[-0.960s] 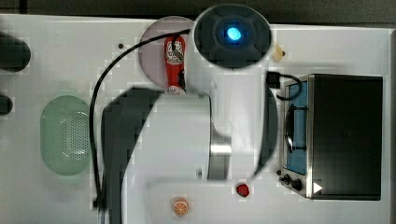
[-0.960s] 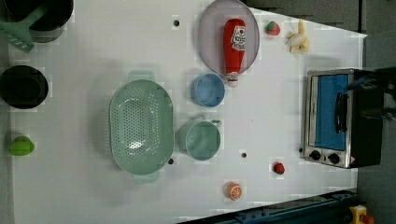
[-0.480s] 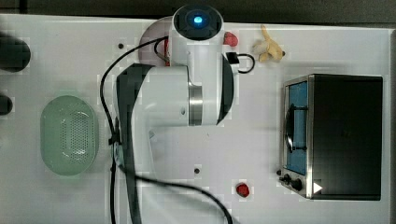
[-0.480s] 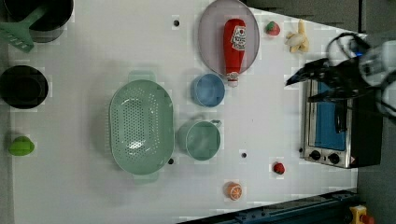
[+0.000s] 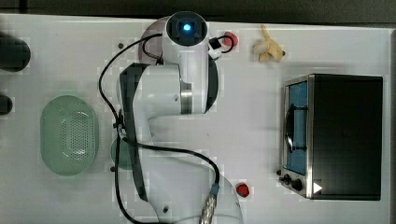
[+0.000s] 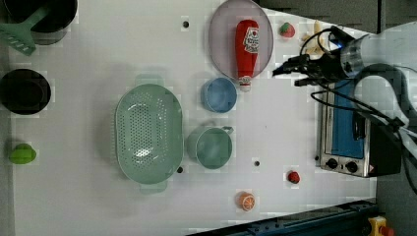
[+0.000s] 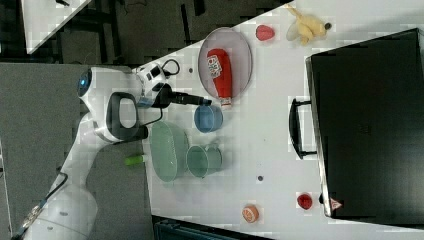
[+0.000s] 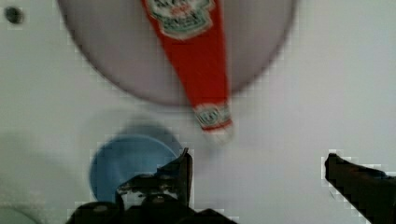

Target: Pick ketchup from plate and place it on table.

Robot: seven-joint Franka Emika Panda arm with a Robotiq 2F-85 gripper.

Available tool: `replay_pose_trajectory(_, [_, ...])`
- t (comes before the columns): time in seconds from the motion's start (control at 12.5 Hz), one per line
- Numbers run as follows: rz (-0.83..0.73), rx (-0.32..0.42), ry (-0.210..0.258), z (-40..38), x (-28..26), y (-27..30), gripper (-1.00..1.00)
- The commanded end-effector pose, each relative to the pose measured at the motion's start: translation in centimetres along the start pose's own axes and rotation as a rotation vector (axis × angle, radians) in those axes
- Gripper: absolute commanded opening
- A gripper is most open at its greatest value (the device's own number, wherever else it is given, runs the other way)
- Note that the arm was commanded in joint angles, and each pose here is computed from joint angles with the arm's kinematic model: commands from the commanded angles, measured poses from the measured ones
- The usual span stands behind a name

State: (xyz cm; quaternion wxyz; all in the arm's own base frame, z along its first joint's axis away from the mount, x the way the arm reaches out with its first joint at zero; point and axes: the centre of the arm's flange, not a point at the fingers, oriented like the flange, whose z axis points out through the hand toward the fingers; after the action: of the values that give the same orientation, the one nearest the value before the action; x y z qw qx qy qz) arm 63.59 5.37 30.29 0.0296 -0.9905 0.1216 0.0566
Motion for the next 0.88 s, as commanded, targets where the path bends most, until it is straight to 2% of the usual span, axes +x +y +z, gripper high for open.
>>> replay_pose_trajectory(0.08, [-0.090,0.022,0.041,2.8,1.4,-1.7,1.00])
replay_pose_trajectory(0.4, [-0.186,0.005,0.125,7.0,3.9,-2.8,1.00])
replay_pose_trajectory(0.88, [-0.242,-0.005,0.219,11.9,5.9,-3.2,1.00])
